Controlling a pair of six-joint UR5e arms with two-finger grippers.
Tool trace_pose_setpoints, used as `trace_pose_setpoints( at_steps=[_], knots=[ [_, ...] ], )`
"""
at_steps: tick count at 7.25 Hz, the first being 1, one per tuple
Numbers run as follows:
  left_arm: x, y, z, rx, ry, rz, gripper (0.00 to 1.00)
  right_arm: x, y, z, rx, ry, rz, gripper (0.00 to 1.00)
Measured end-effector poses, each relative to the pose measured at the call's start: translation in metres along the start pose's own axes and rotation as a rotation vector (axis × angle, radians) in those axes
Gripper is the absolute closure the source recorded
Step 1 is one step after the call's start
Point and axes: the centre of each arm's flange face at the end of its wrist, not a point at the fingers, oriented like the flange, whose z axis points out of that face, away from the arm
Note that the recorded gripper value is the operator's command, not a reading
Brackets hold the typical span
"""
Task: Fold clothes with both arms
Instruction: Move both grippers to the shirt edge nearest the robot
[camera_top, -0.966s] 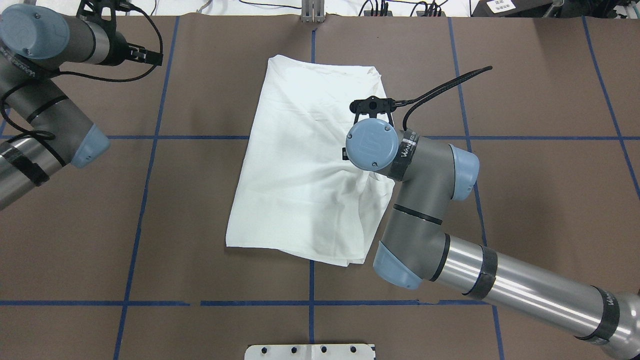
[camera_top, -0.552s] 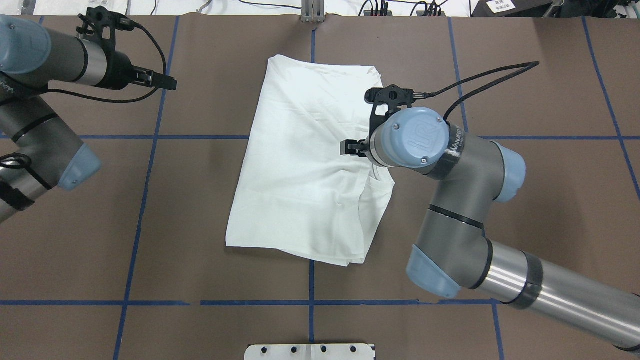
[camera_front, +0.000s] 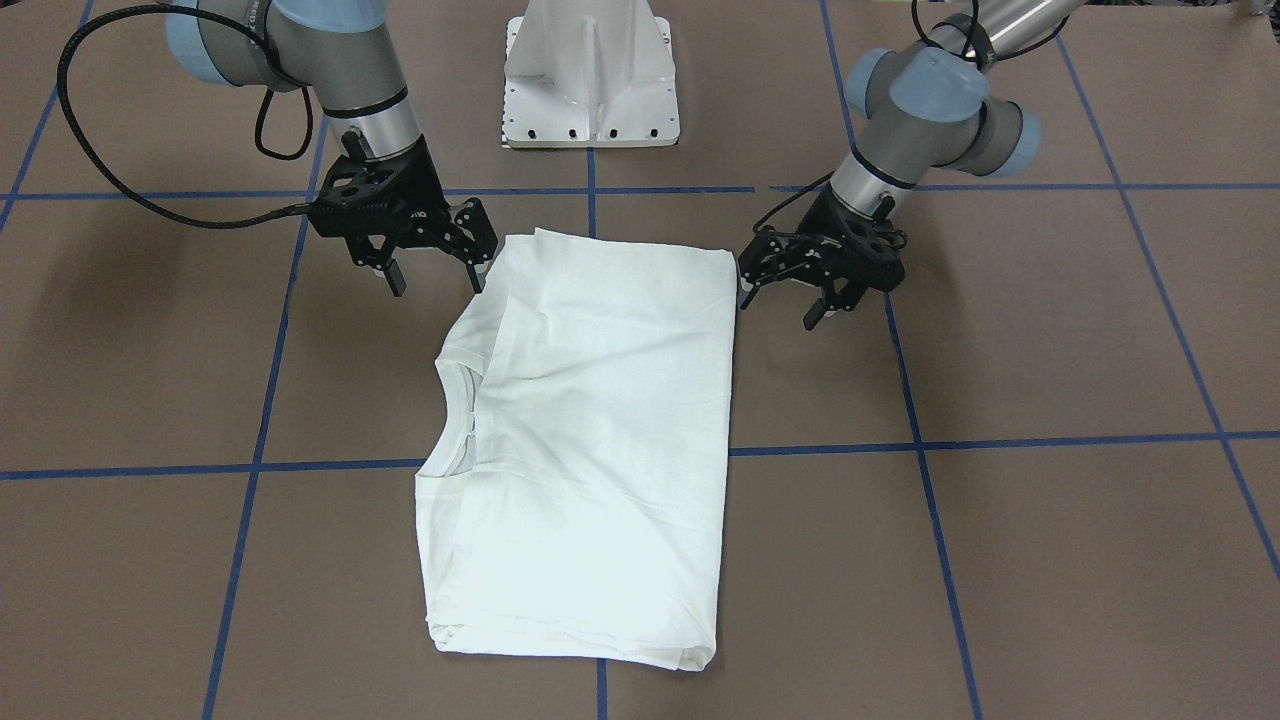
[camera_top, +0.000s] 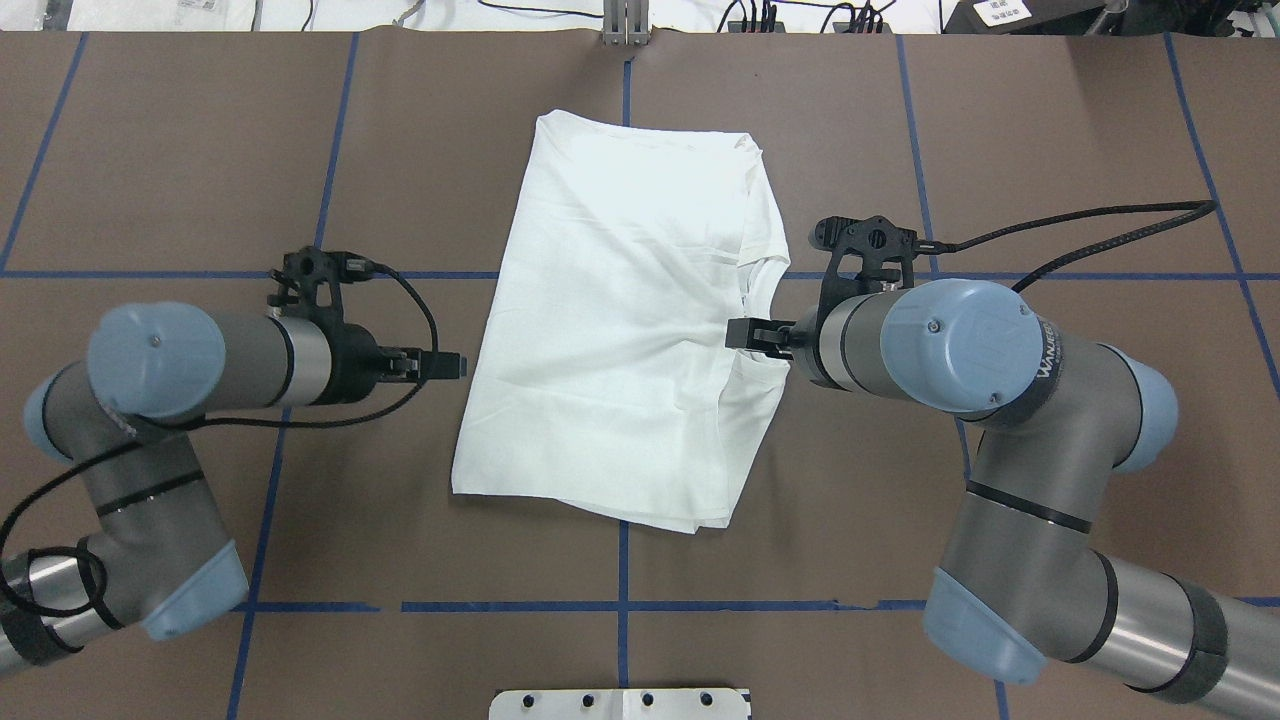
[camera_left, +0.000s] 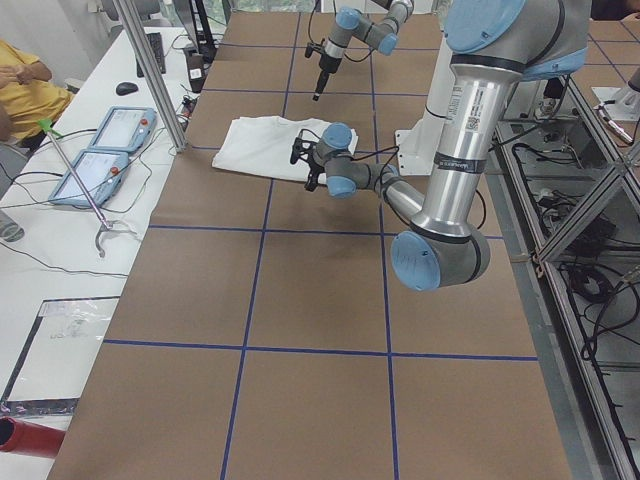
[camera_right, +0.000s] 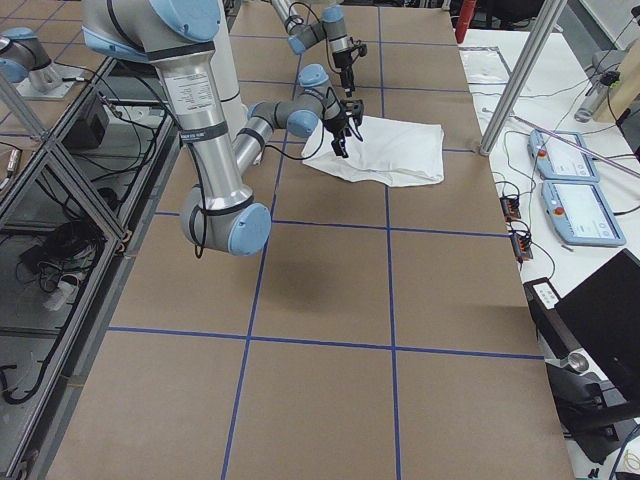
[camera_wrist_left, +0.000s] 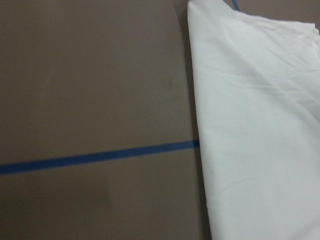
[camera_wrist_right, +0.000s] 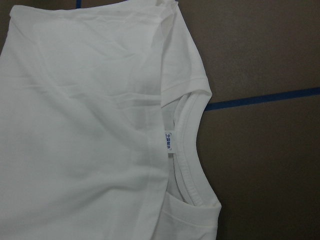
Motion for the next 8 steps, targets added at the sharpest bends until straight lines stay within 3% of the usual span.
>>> trace_pose_setpoints(
  at_steps=[2, 6, 8],
  knots=[
    [0.018, 0.046, 0.020, -0.011, -0.007, -0.033, 0.12, 0.001, 0.001, -0.001, 0.006, 0.000, 0.002, 0.00],
    [0.024, 0.067, 0.027, -0.030, -0.008, -0.033, 0.24, 0.001, 0.001, -0.001, 0.008, 0.001, 0.001, 0.00],
    [0.025, 0.071, 0.028, -0.037, -0.007, -0.030, 0.26, 0.001, 0.001, -0.001, 0.008, 0.000, 0.000, 0.00]
  ],
)
